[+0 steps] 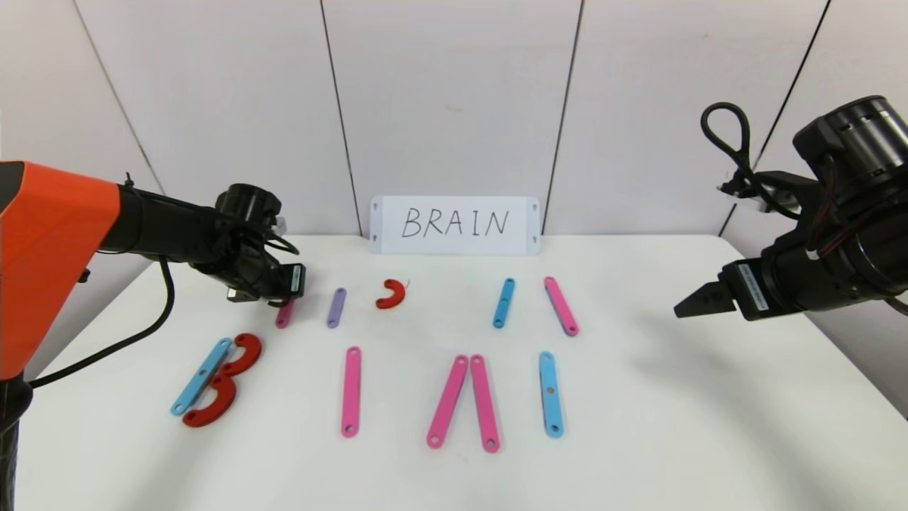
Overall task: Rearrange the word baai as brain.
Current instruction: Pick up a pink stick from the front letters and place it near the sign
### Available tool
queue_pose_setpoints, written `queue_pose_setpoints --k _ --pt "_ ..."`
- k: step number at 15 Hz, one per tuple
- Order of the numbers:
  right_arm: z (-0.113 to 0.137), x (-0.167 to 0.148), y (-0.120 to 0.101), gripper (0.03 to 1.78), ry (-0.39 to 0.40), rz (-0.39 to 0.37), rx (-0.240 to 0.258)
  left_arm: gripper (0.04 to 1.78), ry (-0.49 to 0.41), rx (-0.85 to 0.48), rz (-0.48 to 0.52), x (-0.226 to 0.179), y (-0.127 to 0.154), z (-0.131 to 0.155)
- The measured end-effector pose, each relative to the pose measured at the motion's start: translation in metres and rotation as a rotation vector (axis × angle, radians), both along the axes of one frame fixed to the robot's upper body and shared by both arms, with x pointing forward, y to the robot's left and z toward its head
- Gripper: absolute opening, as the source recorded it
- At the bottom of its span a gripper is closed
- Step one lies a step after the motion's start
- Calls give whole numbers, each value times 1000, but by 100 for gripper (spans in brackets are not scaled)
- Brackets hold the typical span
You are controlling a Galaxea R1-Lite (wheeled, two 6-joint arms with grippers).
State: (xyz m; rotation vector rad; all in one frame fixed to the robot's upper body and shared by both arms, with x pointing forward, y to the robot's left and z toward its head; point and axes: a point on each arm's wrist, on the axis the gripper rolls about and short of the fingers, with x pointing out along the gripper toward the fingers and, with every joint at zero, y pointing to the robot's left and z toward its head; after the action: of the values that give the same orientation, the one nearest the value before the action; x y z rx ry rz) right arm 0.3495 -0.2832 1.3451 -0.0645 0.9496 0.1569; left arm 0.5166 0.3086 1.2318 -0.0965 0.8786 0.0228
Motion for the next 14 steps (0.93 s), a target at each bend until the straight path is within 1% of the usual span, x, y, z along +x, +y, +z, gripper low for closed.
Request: queue_pose_setpoints --k 2,4,5,8,10,12,14 --pt "0 0 0 174 0 0 -1 41 -4 0 1 1 0 0" --pt "0 0 0 174 0 0 -1 63 -3 0 0 2 0 -1" --pt "0 0 0 174 0 0 -1 78 -2 0 0 2 0 -2" --pt "0 0 0 174 0 1 0 130 2 -2 2 2 0 -2" --pt "0 0 0 174 0 1 -1 155 -6 -18 11 -3 -1 8" --pt "0 0 0 174 1 1 0 169 -15 -45 28 -13 -4 24" --pt "0 0 0 174 -1 1 -1 174 -24 -56 26 -27 -8 43"
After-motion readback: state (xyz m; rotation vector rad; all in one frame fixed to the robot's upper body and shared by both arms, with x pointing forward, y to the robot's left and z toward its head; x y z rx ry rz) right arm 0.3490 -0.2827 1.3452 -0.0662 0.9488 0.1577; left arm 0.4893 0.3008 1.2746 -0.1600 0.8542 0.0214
